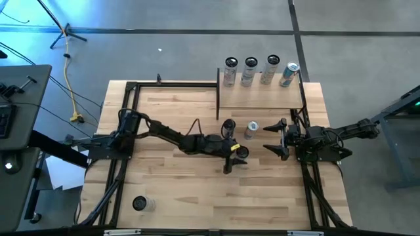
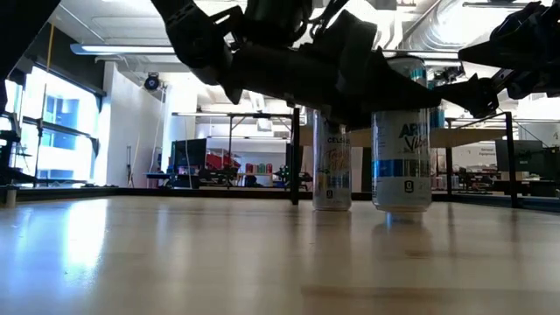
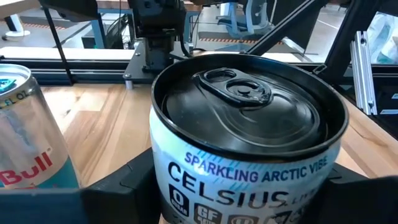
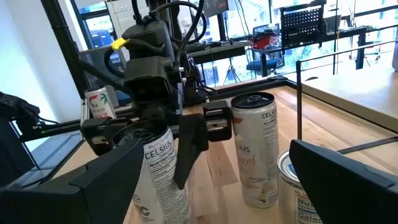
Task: Place canned beverage on shelf
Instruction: Move the white blue soda can to the center of the table, then move the white pink soda can to the center of the table
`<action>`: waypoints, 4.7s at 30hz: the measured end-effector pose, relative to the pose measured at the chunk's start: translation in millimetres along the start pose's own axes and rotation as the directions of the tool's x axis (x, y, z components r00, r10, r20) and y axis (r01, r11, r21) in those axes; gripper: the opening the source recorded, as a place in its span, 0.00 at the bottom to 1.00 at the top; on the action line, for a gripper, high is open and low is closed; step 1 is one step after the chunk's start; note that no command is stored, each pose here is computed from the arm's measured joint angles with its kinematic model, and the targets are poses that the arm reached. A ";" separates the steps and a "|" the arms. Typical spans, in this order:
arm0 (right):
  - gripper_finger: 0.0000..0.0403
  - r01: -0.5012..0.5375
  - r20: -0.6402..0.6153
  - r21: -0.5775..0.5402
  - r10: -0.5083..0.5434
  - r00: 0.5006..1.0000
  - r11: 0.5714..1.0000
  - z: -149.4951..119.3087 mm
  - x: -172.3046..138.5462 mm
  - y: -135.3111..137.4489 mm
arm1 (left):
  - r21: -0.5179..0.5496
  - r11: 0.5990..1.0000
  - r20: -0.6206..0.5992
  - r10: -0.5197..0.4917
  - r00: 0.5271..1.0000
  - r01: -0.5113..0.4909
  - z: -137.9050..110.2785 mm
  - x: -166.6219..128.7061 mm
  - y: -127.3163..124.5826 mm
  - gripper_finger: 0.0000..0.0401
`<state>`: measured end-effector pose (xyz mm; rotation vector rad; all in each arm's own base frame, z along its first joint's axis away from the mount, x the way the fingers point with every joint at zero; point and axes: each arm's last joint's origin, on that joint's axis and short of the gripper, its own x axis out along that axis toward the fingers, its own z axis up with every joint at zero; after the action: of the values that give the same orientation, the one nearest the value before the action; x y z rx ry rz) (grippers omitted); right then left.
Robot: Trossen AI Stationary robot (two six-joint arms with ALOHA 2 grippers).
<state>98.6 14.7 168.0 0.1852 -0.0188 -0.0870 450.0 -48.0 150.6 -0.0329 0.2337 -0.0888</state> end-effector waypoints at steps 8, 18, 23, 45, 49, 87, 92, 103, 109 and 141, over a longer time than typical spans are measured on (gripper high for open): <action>0.97 -0.001 0.000 0.000 0.001 1.000 1.000 0.0 0.0 0.0 | 0.000 1.000 -0.047 0.011 0.999 -0.011 -4.6 -0.1 -3.9 0.61; 0.97 -0.002 -0.001 0.000 0.002 1.000 1.000 0.0 0.0 0.1 | 0.074 0.991 -0.063 0.112 0.992 -0.108 -7.8 -1.0 -13.1 0.75; 0.97 -0.002 0.000 0.000 0.002 1.000 1.000 0.0 0.0 0.1 | 0.086 0.977 -0.057 0.201 0.978 -0.196 -7.0 -2.7 -19.8 0.82; 0.97 -0.005 -0.002 0.000 0.005 1.000 1.000 -0.1 0.0 0.1 | -0.067 0.929 0.014 0.367 0.930 -0.365 44.2 -212.3 -188.1 0.84; 0.97 -0.005 -0.001 0.000 0.005 1.000 1.000 -0.1 0.0 0.1 | -0.070 0.987 0.046 0.149 0.988 -0.146 62.0 -263.2 -215.5 0.84; 0.97 -0.002 0.000 0.000 0.002 1.000 1.000 0.0 0.0 0.0 | -0.111 0.989 -0.147 0.077 0.986 -0.094 -42.1 -361.5 -262.7 0.84; 0.97 -0.006 -0.001 0.000 0.006 1.000 1.000 -0.1 0.0 0.2 | -0.107 0.988 -0.180 0.093 0.979 -0.114 -41.5 -363.7 -256.0 0.84; 0.97 -0.006 -0.001 0.000 0.006 1.000 1.000 -0.1 0.0 0.2 | -0.107 0.992 -0.206 0.041 0.978 -0.064 -14.4 -366.0 -262.0 0.84; 0.97 -0.005 -0.001 0.000 0.005 1.000 1.000 0.0 0.0 0.1 | -0.085 0.993 -0.244 0.056 0.968 -0.079 -14.5 -367.6 -258.3 0.84; 0.97 -0.002 0.000 0.000 0.002 1.000 1.000 0.0 0.0 0.1 | -0.306 0.903 -0.607 0.060 0.792 -0.302 -30.8 -335.9 -249.8 0.84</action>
<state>98.6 14.7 168.0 0.1852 -0.0187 -0.0854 96.3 -266.6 208.6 -0.3876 0.8805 0.1540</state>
